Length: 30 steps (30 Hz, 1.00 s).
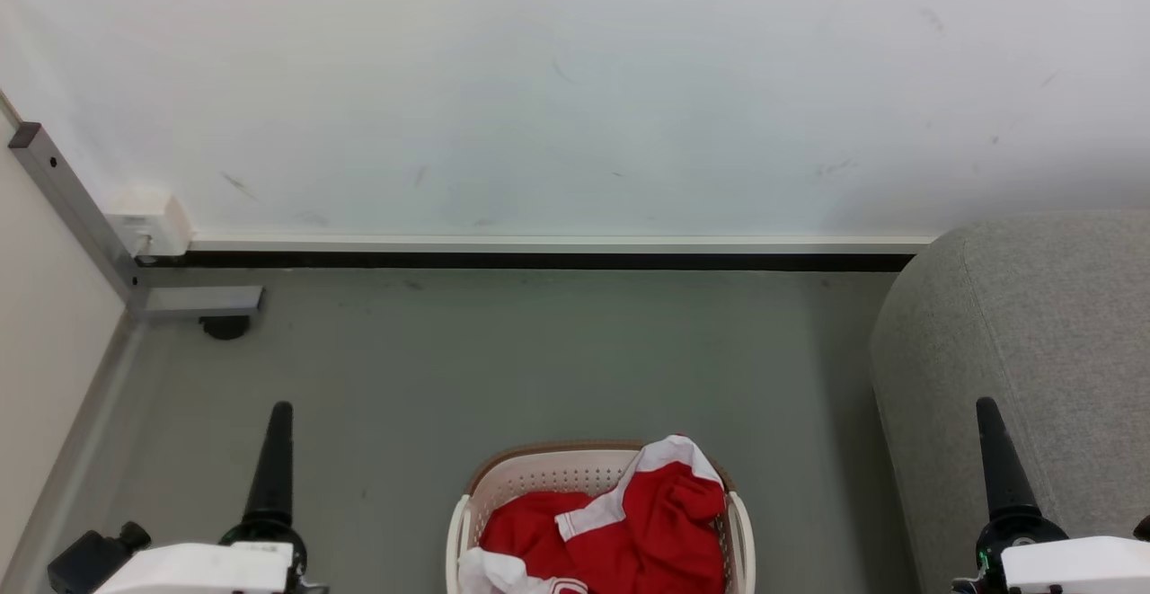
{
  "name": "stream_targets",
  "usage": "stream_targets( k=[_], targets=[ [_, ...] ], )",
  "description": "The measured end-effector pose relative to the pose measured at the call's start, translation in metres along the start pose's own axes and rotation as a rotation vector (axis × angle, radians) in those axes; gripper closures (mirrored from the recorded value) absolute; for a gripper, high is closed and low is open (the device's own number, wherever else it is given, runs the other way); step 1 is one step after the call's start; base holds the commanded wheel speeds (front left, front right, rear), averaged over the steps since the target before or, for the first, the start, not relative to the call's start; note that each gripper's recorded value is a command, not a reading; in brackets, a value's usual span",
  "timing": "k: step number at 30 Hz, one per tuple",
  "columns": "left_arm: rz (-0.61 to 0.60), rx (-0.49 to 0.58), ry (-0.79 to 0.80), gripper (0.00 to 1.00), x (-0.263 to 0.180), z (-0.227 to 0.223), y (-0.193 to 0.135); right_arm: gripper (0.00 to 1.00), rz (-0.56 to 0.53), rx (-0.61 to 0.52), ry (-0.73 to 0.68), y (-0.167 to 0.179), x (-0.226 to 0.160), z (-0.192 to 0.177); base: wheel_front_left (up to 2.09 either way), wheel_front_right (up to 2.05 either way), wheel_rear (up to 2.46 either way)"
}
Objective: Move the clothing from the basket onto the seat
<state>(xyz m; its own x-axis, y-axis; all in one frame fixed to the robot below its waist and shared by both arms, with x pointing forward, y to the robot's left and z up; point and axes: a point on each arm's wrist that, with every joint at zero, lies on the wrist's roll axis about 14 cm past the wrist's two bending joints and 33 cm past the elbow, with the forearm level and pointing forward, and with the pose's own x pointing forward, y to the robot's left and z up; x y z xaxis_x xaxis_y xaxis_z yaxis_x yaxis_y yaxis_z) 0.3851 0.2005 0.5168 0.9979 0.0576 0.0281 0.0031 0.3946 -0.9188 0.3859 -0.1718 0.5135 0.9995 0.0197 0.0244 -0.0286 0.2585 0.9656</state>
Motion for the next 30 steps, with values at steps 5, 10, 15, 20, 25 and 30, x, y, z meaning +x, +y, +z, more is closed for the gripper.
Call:
stream_targets(
  k=[5, 10, 15, 20, 25, 30],
  targets=[
    [-0.024, 0.092, -0.007, 0.00, 0.001, 0.001, -0.007, 0.00, 0.017, -0.085, 0.007, 0.005, 0.001, -0.004, 0.00, 0.00, 0.00],
    [-0.043, 0.204, -0.003, 0.00, 0.001, -0.002, -0.012, 0.00, 0.031, -0.196, 0.008, 0.008, 0.001, -0.005, 0.00, 0.00, 0.00],
    [-0.059, 0.322, -0.002, 0.00, 0.002, -0.005, -0.016, 0.00, 0.041, -0.326, 0.008, 0.009, 0.001, -0.006, 0.00, 0.00, 0.00],
    [-0.050, 0.447, -0.001, 0.00, 0.002, -0.007, -0.015, 0.00, 0.053, -0.429, 0.005, 0.012, 0.001, -0.007, 0.00, 0.00, 0.00],
    [-0.054, 0.536, 0.004, 0.00, 0.002, -0.011, -0.017, 0.00, 0.063, -0.538, 0.023, 0.011, 0.000, -0.013, 0.00, 0.00, 0.00],
    [-0.052, 0.613, 0.010, 0.00, 0.001, -0.013, -0.015, 0.00, 0.067, -0.630, 0.035, 0.009, -0.001, -0.017, 0.00, 0.00, 0.00]
  ],
)
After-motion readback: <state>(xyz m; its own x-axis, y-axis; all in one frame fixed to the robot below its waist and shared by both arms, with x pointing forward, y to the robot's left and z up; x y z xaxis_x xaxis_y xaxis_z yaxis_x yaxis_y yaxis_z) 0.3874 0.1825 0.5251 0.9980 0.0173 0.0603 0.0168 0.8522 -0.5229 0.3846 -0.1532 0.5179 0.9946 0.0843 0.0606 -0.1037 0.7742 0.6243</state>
